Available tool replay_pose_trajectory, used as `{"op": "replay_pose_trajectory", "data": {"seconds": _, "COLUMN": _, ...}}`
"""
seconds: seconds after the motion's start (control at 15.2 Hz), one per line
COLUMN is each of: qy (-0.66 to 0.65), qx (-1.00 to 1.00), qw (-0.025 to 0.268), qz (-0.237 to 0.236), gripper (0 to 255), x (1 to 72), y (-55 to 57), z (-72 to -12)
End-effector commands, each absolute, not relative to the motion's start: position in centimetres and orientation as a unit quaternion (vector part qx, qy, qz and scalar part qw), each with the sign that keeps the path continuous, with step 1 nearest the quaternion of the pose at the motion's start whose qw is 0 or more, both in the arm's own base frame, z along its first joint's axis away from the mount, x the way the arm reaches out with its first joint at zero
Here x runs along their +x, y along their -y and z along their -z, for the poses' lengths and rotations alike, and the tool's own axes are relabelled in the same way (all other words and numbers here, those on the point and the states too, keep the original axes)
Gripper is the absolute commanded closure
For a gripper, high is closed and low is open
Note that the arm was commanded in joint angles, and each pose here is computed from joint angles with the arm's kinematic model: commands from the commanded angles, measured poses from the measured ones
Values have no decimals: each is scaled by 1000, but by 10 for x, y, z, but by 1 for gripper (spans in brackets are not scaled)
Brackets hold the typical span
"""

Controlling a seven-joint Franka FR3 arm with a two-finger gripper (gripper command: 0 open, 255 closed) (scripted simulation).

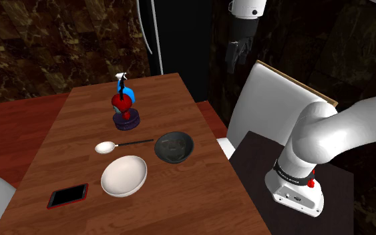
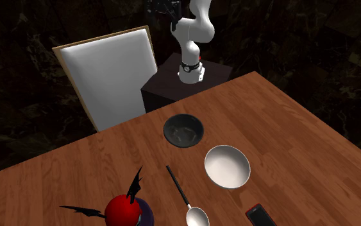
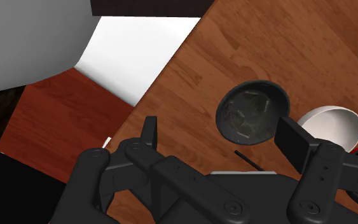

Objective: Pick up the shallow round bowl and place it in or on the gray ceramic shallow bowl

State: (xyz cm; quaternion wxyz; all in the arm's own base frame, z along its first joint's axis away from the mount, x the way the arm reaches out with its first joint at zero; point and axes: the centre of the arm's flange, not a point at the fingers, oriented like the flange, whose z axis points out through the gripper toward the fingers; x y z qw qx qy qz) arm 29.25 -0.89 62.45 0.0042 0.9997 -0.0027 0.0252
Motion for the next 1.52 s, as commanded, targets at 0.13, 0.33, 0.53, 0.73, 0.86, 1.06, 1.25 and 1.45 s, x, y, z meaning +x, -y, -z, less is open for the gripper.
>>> {"op": "replay_pose_trajectory", "data": {"seconds": 0.13, "qy": 2, "qx": 1000, "qw": 3, "qz": -22, "gripper": 0, "x": 308, "y": -6, "z": -608}}
{"op": "replay_pose_trajectory", "data": {"seconds": 0.33, "qy": 0, "qx": 1000, "qw": 1, "qz": -16, "gripper": 0, "x": 331, "y": -28, "z": -584}}
{"op": "replay_pose_trajectory", "data": {"seconds": 0.53, "qy": -2, "qx": 1000, "qw": -1, "qz": -11, "gripper": 0, "x": 354, "y": -50, "z": -560}}
{"op": "replay_pose_trajectory", "data": {"seconds": 0.73, "qy": -3, "qx": 1000, "qw": -3, "qz": -5, "gripper": 0, "x": 377, "y": -72, "z": -535}}
{"op": "replay_pose_trajectory", "data": {"seconds": 0.86, "qy": -4, "qx": 1000, "qw": -4, "qz": -2, "gripper": 0, "x": 392, "y": -87, "z": -519}}
{"op": "replay_pose_trajectory", "data": {"seconds": 1.06, "qy": -6, "qx": 1000, "qw": -6, "qz": 4, "gripper": 0, "x": 414, "y": -110, "z": -494}}
{"op": "replay_pose_trajectory", "data": {"seconds": 1.25, "qy": -8, "qx": 1000, "qw": -8, "qz": 9, "gripper": 0, "x": 435, "y": -133, "z": -469}}
{"op": "replay_pose_trajectory", "data": {"seconds": 1.45, "qy": -9, "qx": 1000, "qw": -10, "qz": 15, "gripper": 0, "x": 457, "y": -156, "z": -444}}
